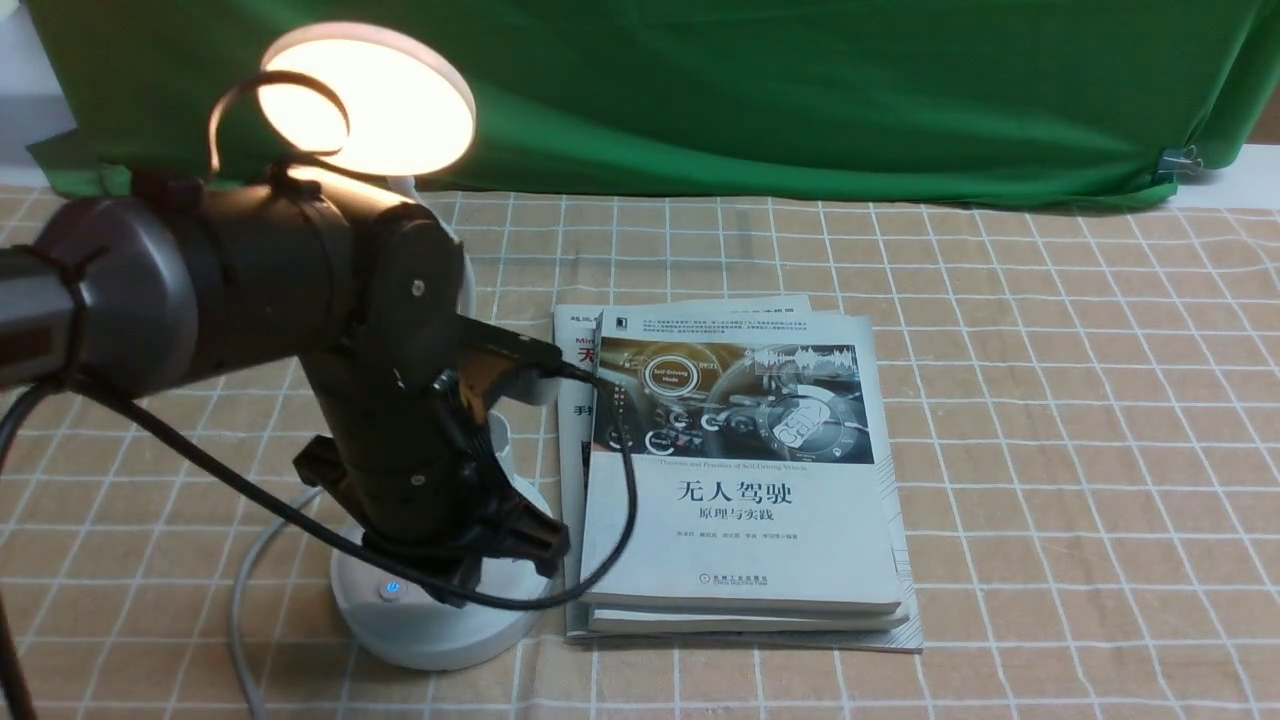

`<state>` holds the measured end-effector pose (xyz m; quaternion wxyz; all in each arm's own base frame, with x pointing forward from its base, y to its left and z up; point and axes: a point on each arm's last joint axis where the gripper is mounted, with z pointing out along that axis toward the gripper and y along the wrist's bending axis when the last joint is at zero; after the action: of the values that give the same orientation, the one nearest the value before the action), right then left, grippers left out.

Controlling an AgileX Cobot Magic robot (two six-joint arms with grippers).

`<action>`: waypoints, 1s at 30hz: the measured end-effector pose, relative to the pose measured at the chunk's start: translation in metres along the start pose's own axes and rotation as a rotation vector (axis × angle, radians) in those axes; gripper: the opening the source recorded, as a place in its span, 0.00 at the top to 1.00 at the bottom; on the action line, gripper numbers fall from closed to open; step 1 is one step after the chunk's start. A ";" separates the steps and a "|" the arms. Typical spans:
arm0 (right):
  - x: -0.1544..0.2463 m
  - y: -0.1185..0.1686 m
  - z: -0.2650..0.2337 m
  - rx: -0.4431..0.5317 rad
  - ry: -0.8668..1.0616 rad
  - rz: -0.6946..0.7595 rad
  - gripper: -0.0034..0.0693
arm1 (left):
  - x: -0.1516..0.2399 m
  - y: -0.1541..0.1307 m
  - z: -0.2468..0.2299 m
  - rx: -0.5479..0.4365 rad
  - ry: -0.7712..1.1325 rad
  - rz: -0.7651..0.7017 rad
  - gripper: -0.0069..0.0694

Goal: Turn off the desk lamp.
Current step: Use the left arm to press the button switch on the lamp holder

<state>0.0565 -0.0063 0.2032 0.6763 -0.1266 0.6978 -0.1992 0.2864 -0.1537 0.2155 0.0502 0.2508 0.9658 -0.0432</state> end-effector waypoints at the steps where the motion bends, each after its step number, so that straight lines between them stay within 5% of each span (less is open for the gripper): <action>1: 0.000 0.000 0.000 0.000 0.000 0.000 0.62 | -0.001 0.001 0.001 -0.001 0.000 -0.004 0.90; 30: 0.000 0.000 0.000 0.000 0.000 0.001 0.62 | -0.005 0.001 0.018 0.002 0.039 -0.005 0.90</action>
<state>0.0565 -0.0063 0.2032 0.6762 -0.1263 0.6980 -0.1988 0.2927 -0.1577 0.1986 0.0310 0.2494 0.9671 -0.0391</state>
